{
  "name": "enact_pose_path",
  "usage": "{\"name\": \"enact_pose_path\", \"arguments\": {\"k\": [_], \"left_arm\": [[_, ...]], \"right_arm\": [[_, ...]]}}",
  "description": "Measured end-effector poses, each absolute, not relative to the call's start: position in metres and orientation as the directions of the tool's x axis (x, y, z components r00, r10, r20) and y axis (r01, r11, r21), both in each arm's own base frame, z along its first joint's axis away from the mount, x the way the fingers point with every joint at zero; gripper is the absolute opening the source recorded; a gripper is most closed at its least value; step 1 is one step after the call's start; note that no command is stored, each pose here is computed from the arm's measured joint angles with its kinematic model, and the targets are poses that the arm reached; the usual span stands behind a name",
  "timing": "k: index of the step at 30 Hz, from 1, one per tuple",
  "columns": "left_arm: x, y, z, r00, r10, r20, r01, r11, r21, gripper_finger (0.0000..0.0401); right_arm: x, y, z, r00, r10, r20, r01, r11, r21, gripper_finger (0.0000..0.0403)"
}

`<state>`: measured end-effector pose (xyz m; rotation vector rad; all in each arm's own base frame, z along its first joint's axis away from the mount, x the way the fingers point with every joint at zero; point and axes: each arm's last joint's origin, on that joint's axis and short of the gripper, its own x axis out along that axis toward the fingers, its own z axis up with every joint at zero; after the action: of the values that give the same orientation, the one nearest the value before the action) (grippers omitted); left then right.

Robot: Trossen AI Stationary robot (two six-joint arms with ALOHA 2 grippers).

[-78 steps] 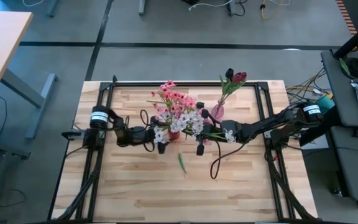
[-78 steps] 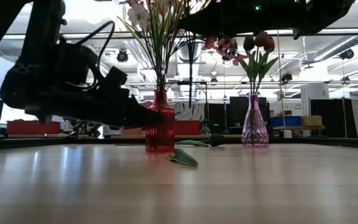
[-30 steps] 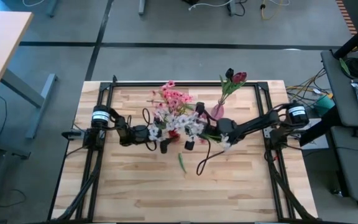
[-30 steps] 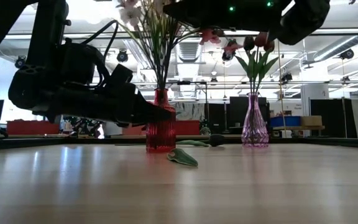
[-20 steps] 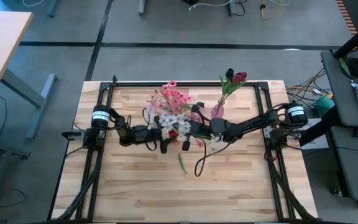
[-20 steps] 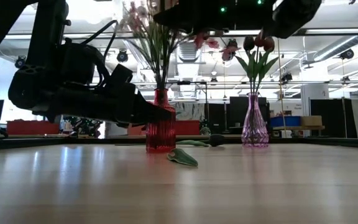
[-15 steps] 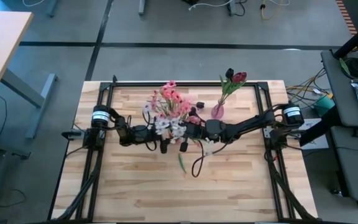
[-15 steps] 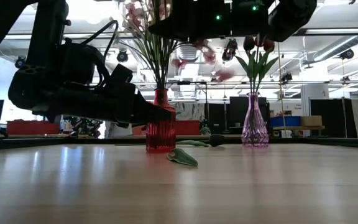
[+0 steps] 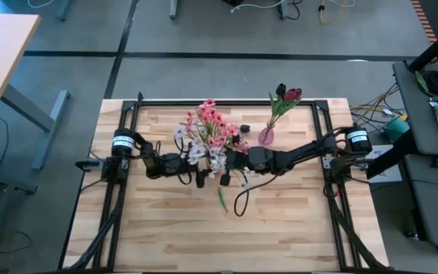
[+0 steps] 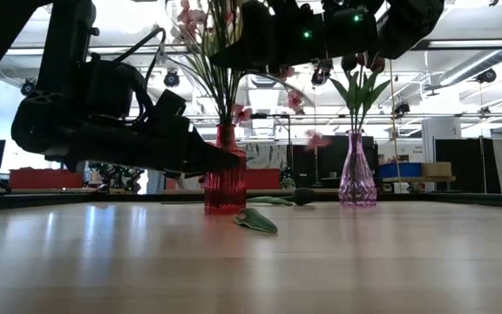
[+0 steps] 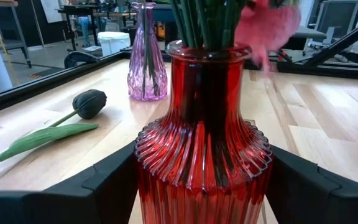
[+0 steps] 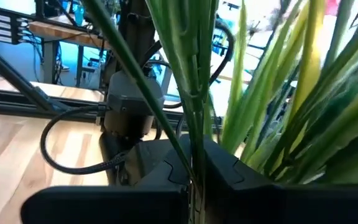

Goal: Sort flowers into vase by color
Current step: Put the white flowers into the red vase

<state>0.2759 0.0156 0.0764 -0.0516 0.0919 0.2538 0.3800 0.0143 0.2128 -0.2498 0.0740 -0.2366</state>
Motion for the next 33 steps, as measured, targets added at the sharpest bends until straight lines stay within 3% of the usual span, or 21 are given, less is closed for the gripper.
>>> {"name": "enact_pose_path", "arguments": {"k": [5, 17, 23, 33], "left_arm": [[0.276, 0.016, 0.076, 0.964, 0.248, -0.098, -0.253, 0.967, -0.041, 0.0278], [0.275, 0.016, 0.076, 0.964, 0.249, -0.099, -0.254, 0.966, -0.049, 0.0278], [0.275, 0.016, 0.076, 0.963, 0.249, -0.099, -0.255, 0.966, -0.051, 0.0278], [0.275, 0.016, 0.076, 0.963, 0.249, -0.1, -0.256, 0.964, -0.065, 0.0278]], "right_arm": [[0.378, 0.016, 0.217, 0.97, -0.241, -0.039, 0.223, 0.94, -0.258, 0.0024], [0.366, 0.028, 0.245, 0.977, -0.212, -0.003, 0.204, 0.944, -0.258, 0.0132], [0.369, 0.028, 0.245, 0.983, -0.185, -0.001, 0.178, 0.952, -0.247, 0.0128], [0.387, 0.03, 0.254, 0.976, -0.182, -0.122, 0.143, 0.951, -0.275, 0.014]]}}
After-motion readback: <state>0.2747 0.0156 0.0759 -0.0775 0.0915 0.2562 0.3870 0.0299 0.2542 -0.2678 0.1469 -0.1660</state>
